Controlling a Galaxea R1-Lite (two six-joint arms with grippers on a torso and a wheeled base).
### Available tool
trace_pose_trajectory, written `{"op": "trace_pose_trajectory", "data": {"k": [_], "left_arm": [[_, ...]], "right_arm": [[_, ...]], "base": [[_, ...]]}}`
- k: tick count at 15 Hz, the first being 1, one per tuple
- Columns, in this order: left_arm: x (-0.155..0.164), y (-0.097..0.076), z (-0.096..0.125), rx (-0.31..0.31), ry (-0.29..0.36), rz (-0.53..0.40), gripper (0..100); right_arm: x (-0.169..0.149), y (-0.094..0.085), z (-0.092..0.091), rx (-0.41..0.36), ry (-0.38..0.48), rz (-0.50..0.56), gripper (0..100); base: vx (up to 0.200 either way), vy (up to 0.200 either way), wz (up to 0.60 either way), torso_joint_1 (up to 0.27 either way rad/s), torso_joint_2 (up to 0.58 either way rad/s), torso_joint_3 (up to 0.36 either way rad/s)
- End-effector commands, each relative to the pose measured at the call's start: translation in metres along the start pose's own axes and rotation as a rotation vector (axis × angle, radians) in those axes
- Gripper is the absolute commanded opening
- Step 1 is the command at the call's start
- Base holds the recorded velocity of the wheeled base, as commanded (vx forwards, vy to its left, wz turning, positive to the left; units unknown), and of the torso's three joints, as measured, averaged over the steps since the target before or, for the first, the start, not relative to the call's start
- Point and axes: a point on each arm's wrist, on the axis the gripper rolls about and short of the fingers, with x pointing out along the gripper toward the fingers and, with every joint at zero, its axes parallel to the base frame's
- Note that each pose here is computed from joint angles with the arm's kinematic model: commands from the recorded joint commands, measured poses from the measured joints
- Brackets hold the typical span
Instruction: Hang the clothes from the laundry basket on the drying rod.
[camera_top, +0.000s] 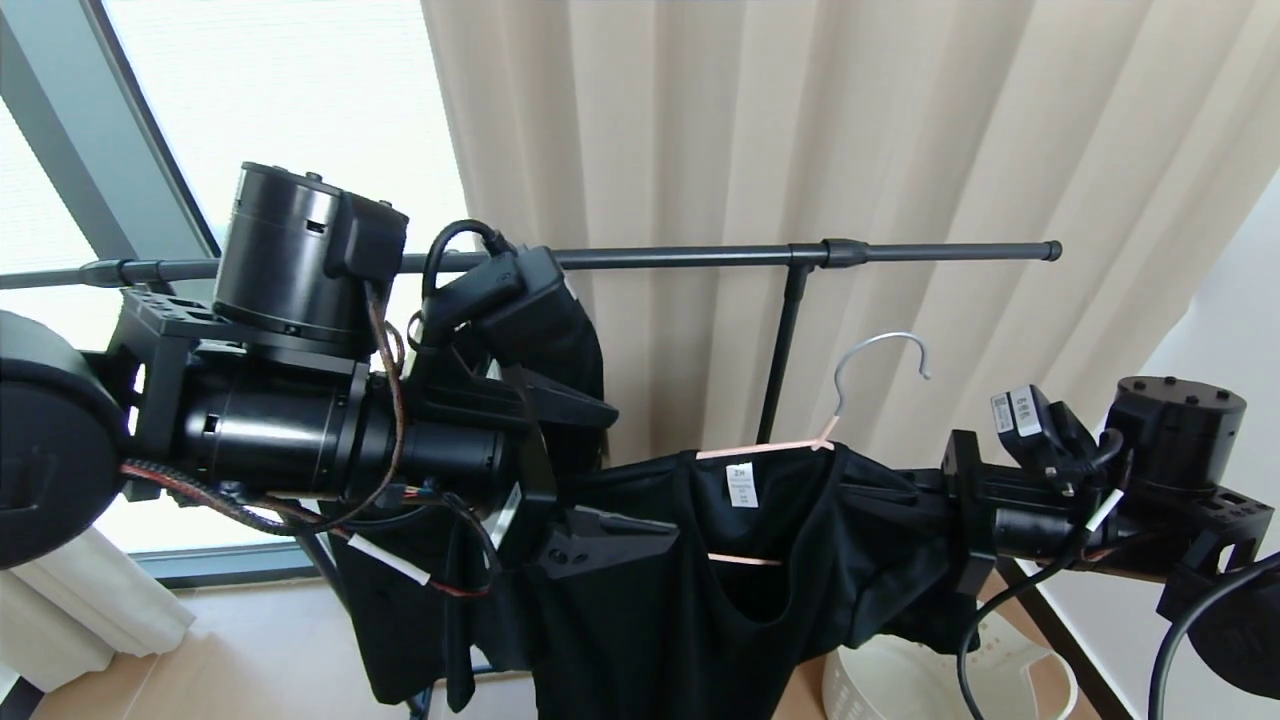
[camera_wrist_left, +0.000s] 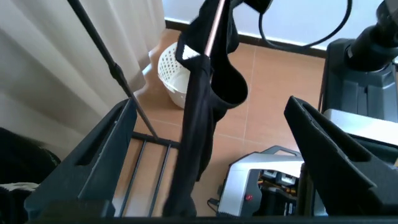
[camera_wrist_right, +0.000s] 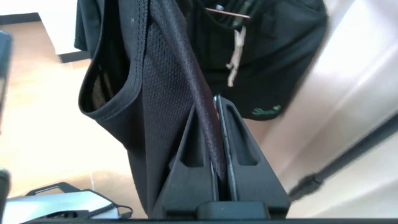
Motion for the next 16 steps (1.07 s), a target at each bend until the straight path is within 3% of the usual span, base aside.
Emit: {"op": "trace_pose_trajectory", "data": {"k": [1,4,13,14,16], "left_arm": [[0.015,0.006,-0.006,-0.010,0.034,-0.008,100],[0.024,0.011,-0.013,0.018,0.062,-0.011,100],[0.033,0.022,-0.027,-0.001,0.108,0.004,100],[0.033,0.021,-0.026,0.004,0.112,0.017,0],[0.032,0.019,-0.030,0.001,0.120,0.015,0]], "right_arm": [[0.001,0.001,0.002,-0.005,-0.003,0.004,0],[0.000,0.002,0.002,-0.009,-0.004,0.003,0],[-0.005,0.007,0.009,-0.029,-0.017,0.001,0],[-0.005,0.007,0.009,-0.029,-0.017,0.001,0],[-0.005,0.007,0.010,-0.029,-0.018,-0.003,0]], "base": [[0.000,0.000,0.00,0.000,0.00,0.000],[0.000,0.000,0.00,0.000,0.00,0.000],[0.000,0.000,0.00,0.000,0.00,0.000],[0.000,0.000,0.00,0.000,0.00,0.000],[0.000,0.000,0.00,0.000,0.00,0.000]]}}
